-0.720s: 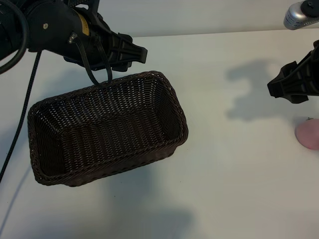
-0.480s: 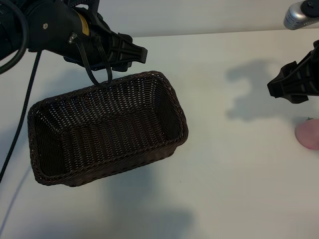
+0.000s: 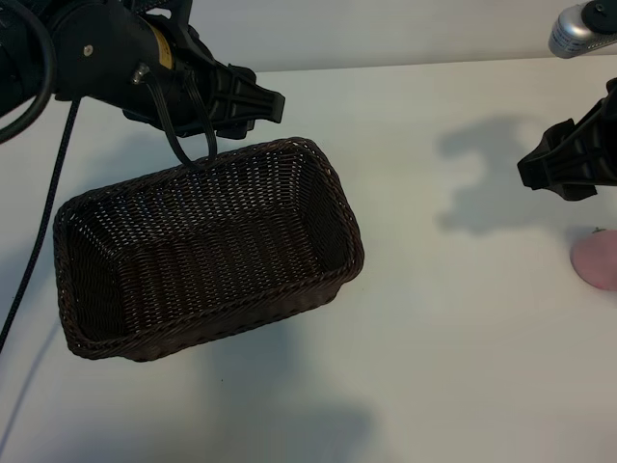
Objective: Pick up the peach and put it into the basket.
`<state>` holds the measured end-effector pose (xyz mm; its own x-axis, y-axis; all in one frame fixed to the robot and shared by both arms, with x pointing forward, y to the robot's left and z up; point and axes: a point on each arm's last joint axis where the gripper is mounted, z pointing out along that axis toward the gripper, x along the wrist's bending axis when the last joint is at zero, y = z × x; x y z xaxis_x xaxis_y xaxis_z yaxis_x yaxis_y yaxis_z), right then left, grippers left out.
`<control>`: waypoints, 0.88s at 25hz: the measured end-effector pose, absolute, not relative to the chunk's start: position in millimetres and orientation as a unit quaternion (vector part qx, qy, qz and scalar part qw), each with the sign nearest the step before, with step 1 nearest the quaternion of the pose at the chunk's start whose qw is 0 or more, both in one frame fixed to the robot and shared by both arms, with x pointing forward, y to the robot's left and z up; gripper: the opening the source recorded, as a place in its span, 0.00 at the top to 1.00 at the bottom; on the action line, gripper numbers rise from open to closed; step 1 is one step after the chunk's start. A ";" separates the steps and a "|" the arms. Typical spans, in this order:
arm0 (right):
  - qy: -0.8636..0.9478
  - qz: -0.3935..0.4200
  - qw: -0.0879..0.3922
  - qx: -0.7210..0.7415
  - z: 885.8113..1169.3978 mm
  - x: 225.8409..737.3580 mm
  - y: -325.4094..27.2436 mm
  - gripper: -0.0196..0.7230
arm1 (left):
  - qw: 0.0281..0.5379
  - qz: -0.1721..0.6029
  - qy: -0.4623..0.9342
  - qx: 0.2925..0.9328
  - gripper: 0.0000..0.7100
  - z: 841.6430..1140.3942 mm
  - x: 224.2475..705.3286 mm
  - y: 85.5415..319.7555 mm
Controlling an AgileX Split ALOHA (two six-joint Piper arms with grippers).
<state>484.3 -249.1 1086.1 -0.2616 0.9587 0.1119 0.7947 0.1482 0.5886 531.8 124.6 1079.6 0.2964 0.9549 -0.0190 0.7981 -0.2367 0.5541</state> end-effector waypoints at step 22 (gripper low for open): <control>0.742 0.283 0.151 0.589 1086.7 485.2 -249.2 0.19 | 0.140 0.208 0.730 0.636 0.17 1057.5 466.4 229.1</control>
<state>485.2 -249.2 1086.7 -0.2596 0.9594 0.1100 0.7891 0.1451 0.5969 466.4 229.1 1057.5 -0.1518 0.9866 0.0603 0.8701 0.1045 0.4817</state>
